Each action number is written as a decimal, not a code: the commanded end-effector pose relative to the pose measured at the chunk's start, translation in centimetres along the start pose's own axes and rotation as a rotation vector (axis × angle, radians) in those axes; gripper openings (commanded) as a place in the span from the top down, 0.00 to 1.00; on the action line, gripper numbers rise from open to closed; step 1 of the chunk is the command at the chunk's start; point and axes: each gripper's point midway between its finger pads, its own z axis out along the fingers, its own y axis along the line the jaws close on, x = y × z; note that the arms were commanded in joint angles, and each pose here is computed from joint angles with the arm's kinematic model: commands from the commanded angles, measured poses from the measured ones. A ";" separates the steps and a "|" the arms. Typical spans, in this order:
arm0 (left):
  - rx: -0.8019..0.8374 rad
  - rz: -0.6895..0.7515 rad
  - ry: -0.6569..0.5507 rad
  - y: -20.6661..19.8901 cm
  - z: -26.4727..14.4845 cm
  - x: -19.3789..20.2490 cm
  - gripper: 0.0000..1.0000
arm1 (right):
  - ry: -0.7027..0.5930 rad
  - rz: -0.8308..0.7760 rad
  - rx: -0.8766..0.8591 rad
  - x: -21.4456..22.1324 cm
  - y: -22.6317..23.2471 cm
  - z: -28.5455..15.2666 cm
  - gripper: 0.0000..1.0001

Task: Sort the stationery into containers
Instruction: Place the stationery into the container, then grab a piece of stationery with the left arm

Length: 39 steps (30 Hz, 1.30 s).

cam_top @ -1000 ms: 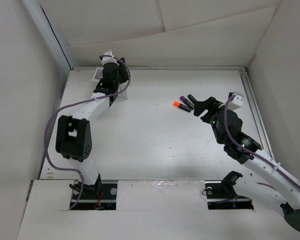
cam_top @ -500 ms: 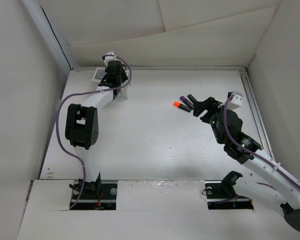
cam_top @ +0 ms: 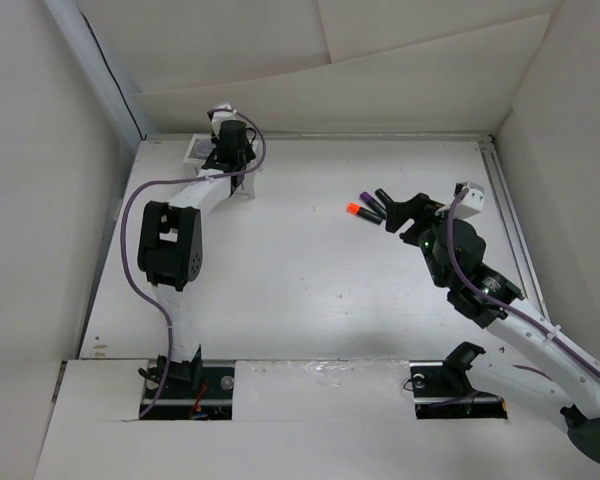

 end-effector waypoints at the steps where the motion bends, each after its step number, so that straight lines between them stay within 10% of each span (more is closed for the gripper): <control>1: -0.032 0.008 -0.020 0.8 0.4 -0.6 0.71 | -0.027 0.007 -0.022 -0.5 0.4 0.2 0.25; 14: -0.005 -0.024 -0.087 0.6 -3.0 -2.9 0.24 | -0.016 0.006 -0.039 -0.2 0.8 0.4 0.25; 20: 0.083 -0.034 -0.230 -1.6 -8.1 -6.6 0.27 | -0.009 0.002 -0.034 0.0 0.7 0.6 0.25; 27: 0.315 0.075 -0.246 -9.5 -13.2 -5.1 0.71 | -0.014 0.002 -0.026 -0.1 0.6 0.6 0.28; 32: 0.435 0.201 -0.106 -16.3 -15.0 1.8 0.69 | -0.027 0.002 -0.007 -0.3 0.3 0.6 0.46; 36: 0.491 0.194 0.049 -19.5 -14.7 8.0 0.59 | -0.048 0.005 0.017 -0.5 -0.5 0.4 0.85; 39: 0.532 0.117 0.148 -21.0 -14.7 11.7 0.48 | -0.064 0.018 0.006 -1.2 -0.4 -0.1 0.87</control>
